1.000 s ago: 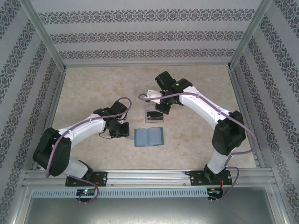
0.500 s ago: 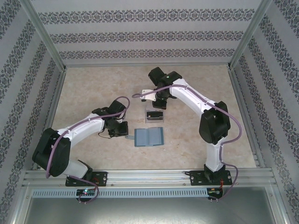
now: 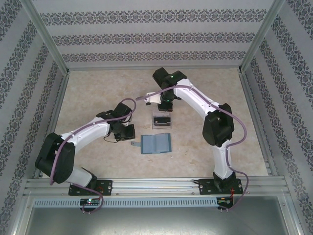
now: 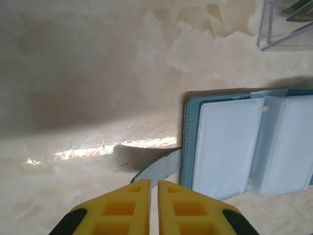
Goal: Take the credit cards out of the card holder
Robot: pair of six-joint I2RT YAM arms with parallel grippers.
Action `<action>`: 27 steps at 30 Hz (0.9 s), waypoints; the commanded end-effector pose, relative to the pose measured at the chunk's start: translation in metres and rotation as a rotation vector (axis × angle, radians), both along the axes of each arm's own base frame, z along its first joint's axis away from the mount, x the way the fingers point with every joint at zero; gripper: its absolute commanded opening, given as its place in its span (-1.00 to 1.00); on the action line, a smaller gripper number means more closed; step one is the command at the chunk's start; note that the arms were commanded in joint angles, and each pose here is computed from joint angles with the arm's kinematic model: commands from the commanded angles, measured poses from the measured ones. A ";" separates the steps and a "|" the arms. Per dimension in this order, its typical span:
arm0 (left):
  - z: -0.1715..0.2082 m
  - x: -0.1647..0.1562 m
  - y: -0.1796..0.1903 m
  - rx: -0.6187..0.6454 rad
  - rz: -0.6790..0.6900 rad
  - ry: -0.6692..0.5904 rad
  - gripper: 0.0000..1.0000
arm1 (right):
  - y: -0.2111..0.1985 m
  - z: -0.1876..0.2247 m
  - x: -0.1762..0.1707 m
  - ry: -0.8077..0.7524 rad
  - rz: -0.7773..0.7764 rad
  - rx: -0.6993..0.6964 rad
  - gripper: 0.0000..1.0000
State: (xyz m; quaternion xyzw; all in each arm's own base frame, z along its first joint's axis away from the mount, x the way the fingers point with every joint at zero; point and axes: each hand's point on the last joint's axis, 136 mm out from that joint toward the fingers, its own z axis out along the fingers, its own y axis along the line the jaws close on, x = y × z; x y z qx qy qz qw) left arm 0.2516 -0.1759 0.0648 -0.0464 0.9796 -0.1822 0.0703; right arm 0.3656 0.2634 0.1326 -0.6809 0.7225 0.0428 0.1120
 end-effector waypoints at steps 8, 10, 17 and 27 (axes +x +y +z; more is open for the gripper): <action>0.005 0.012 0.005 -0.005 0.003 -0.020 -0.77 | -0.004 -0.011 0.004 0.055 0.044 -0.034 -0.97; 0.004 0.012 0.006 -0.009 0.008 -0.018 -0.77 | -0.004 -0.013 0.004 0.063 0.049 -0.049 -0.96; 0.005 0.013 0.007 -0.011 0.014 -0.017 -0.77 | -0.004 -0.007 0.004 0.071 0.055 -0.049 -0.96; 0.004 0.010 0.011 -0.008 0.020 -0.015 -0.77 | -0.007 -0.026 -0.001 0.132 0.057 -0.083 -0.94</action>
